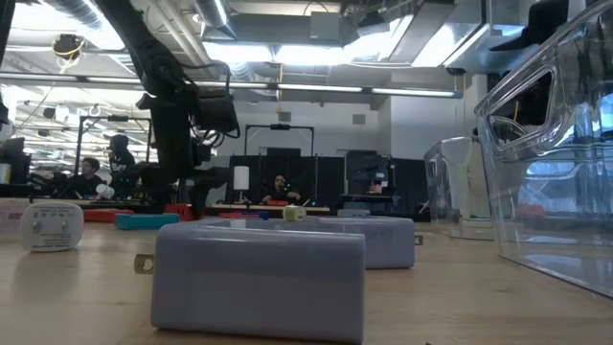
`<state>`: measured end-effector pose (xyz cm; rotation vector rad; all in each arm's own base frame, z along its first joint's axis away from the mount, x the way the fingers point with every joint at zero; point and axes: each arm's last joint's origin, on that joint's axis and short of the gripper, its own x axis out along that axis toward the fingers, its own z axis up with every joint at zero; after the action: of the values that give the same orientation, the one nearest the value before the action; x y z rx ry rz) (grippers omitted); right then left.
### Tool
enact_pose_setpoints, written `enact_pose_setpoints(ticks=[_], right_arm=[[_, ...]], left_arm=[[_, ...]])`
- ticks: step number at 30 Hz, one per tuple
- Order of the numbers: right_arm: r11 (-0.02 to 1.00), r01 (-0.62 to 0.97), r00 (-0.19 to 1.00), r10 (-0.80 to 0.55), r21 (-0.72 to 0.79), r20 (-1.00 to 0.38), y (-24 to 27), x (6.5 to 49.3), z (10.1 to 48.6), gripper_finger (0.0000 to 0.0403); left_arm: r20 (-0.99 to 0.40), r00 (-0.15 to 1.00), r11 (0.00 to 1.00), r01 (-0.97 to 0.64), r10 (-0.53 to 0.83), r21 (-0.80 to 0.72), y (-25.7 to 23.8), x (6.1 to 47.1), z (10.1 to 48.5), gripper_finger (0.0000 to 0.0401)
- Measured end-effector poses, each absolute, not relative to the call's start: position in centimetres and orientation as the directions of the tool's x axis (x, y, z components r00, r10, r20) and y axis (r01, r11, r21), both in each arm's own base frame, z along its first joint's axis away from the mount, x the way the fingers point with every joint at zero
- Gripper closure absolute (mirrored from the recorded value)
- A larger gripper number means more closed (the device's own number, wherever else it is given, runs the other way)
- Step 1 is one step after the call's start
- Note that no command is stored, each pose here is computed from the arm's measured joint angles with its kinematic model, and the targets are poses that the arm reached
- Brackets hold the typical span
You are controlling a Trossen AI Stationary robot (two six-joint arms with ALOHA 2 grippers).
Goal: Pick & Place Office items
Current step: Put the red charger adapter into the top transparent bin
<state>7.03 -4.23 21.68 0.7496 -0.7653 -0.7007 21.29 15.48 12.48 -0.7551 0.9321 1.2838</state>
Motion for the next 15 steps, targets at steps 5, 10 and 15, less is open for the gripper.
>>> enact_pose_setpoints(ticks=[5,10,15], right_arm=[[0.503,0.296,0.482,-0.813,0.812,0.327,-4.3,6.9,21.6,0.012],[0.54,0.269,0.535,-0.772,0.797,0.343,-4.2,7.0,21.7,0.012],[0.573,0.291,0.563,-0.75,0.766,0.347,-4.2,7.1,21.8,0.012]], left_arm=[[-0.9,0.058,0.16,-0.987,0.433,0.013,15.3,21.1,12.9,0.0192],[-0.906,0.13,0.182,-0.982,0.402,-0.06,15.1,21.2,13.8,0.0197],[-0.865,0.278,0.242,-0.952,0.417,-0.189,14.5,21.9,15.7,0.0197]])
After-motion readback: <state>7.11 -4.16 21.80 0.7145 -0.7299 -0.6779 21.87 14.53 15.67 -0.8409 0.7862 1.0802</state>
